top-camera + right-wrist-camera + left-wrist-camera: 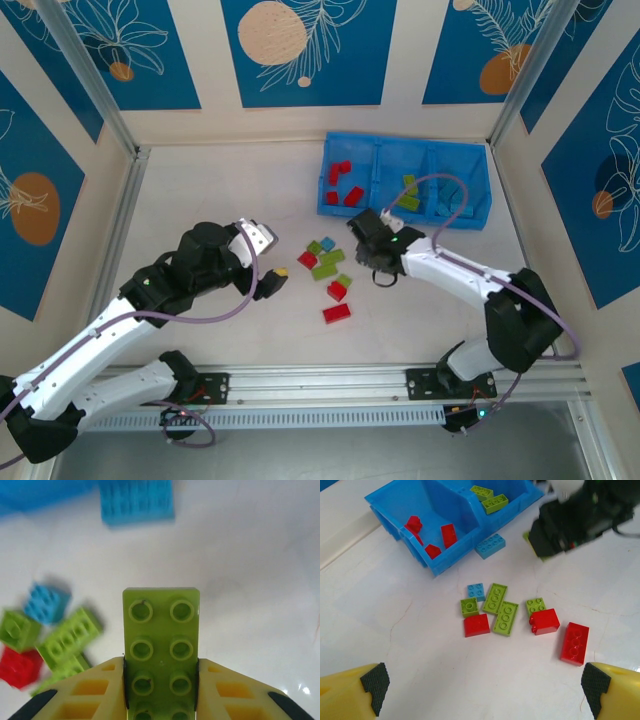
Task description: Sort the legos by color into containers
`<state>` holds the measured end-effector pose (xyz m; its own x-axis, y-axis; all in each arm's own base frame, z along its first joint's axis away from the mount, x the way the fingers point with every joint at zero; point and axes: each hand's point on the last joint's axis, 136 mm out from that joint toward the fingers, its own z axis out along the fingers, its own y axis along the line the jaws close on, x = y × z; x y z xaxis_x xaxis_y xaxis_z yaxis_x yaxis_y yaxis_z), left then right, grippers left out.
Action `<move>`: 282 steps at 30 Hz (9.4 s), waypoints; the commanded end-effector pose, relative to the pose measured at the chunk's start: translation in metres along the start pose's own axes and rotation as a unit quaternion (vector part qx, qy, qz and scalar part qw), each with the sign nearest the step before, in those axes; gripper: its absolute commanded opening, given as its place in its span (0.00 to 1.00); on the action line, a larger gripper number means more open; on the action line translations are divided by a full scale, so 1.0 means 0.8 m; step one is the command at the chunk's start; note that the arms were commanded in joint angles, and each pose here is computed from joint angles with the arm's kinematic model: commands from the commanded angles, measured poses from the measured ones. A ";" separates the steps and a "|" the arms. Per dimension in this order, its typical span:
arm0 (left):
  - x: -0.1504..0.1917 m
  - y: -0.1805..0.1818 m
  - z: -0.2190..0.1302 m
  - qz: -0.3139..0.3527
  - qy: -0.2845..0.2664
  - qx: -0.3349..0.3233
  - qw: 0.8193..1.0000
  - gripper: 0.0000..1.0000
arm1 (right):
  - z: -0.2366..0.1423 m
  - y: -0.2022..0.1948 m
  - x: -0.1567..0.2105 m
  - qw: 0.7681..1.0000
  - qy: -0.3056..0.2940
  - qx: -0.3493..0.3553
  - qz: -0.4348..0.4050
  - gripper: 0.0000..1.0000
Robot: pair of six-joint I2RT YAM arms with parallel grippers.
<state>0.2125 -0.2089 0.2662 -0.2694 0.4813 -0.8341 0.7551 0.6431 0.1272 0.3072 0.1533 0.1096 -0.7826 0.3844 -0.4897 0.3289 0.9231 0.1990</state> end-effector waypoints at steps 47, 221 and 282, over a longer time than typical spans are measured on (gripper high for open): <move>0.067 -0.096 0.109 -0.326 0.131 -0.023 0.936 0.89 | -0.186 -0.033 0.098 0.971 0.055 -0.185 -0.140 0.81; 0.015 0.000 0.000 0.044 -0.030 0.027 0.998 1.00 | 0.118 -0.128 -0.013 0.961 0.164 0.127 0.184 0.93; 0.020 0.013 -0.003 0.040 -0.023 0.003 0.999 1.00 | 0.048 -0.176 -0.334 0.992 -0.029 0.071 0.104 0.62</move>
<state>0.2117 -0.2000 0.2558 -0.1900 0.4909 -0.8502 0.7920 0.5884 0.1628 0.4951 -0.0786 0.1525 -0.6464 0.5744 -0.5023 0.5592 0.8045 0.2002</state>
